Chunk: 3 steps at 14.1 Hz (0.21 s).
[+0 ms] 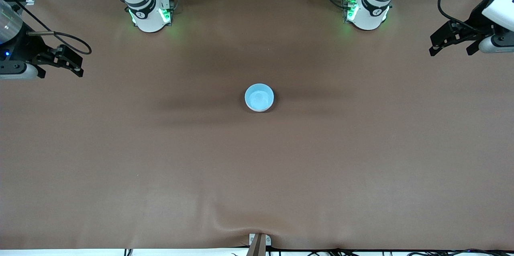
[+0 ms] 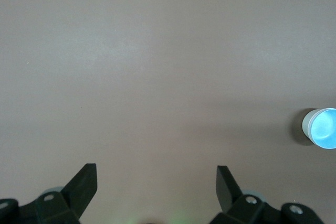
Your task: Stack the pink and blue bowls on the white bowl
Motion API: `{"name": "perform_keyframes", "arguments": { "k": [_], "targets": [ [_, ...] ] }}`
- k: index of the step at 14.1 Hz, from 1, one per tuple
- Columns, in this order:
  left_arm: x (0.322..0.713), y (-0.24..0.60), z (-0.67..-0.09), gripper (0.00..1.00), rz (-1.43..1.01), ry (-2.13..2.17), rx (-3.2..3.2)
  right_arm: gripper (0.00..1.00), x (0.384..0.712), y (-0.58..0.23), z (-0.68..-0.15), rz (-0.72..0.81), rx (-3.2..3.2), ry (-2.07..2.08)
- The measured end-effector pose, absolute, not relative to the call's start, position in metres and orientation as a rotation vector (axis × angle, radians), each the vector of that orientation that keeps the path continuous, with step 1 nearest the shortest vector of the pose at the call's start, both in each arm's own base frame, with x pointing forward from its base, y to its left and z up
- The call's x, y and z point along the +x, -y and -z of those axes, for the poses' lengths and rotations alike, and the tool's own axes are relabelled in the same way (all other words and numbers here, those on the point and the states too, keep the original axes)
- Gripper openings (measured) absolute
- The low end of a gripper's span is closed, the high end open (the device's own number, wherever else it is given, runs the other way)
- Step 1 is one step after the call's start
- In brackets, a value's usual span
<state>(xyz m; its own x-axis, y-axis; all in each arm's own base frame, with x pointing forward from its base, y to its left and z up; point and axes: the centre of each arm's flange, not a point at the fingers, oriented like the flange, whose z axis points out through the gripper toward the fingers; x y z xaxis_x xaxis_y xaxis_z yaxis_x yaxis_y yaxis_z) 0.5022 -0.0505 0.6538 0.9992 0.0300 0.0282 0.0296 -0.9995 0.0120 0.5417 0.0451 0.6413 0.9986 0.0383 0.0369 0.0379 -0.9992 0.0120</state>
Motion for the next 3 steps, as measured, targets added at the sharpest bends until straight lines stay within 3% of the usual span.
{"name": "perform_keyframes", "arguments": {
  "k": [3],
  "targets": [
    [0.5027,0.0504,-0.6523,1.0,-0.037,-0.047,3.13,1.0,0.5409,-0.0407,-0.643,-0.061,3.156,-0.04]
  ]
}}
